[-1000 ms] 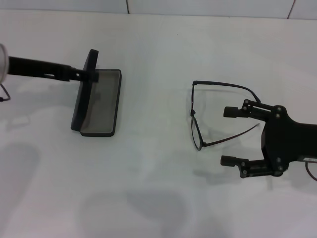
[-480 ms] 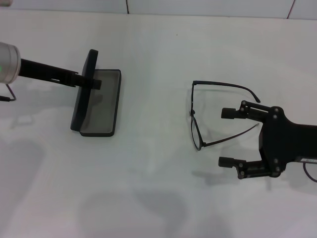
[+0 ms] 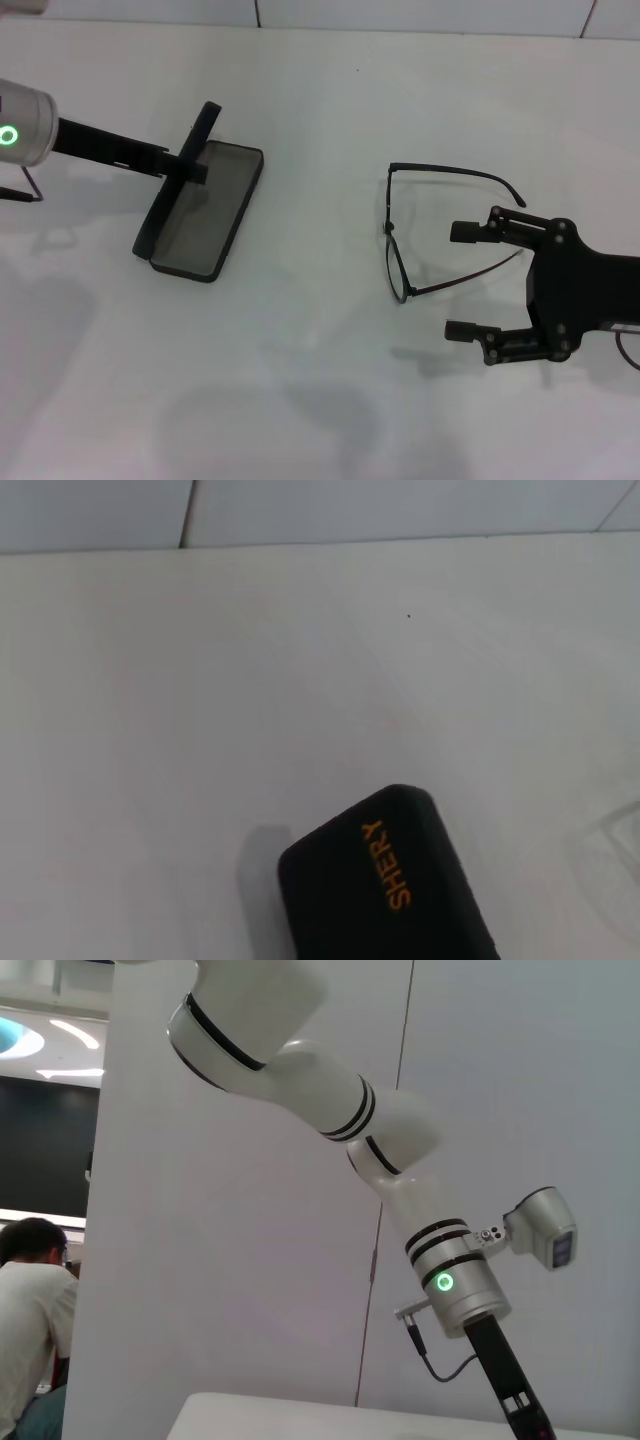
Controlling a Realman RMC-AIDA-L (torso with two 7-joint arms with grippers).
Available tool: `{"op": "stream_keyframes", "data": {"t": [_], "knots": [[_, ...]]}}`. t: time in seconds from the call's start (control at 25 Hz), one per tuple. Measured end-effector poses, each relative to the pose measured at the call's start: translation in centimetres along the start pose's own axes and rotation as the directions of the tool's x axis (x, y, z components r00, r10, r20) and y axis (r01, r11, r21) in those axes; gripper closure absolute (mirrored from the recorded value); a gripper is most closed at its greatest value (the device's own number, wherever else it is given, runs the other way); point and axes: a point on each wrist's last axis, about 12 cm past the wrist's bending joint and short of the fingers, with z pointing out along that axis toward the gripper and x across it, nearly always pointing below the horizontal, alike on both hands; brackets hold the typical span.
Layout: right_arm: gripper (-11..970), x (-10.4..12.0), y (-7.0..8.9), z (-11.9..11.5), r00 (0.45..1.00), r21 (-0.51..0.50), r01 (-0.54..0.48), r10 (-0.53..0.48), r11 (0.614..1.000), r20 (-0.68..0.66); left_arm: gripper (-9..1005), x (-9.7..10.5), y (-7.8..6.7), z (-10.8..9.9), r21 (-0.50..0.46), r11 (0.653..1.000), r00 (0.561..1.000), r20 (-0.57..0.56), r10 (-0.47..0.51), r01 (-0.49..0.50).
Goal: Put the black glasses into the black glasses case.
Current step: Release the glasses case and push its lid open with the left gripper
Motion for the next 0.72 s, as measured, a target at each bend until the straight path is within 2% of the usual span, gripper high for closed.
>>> {"op": "stream_keyframes", "data": {"t": [0.24,0.48,0.72], "knots": [[77,0.1,0.1,-0.3,1.0,0.004,0.007,-0.007,1.0,-0.004,389,-0.4,-0.6,0.5,0.027,1.0,0.999,-0.029,0.015,-0.014],[77,0.1,0.7,-0.9,1.0,0.002,0.017,-0.017,1.0,0.004,522,-1.1,-1.4,1.1,0.054,0.996,0.996,-0.052,0.077,-0.074],[77,0.4,1.5,-1.5,1.0,0.018,0.025,-0.025,1.0,0.008,549,-2.6,-2.1,1.3,0.056,0.989,0.989,-0.041,0.142,-0.14]]}}
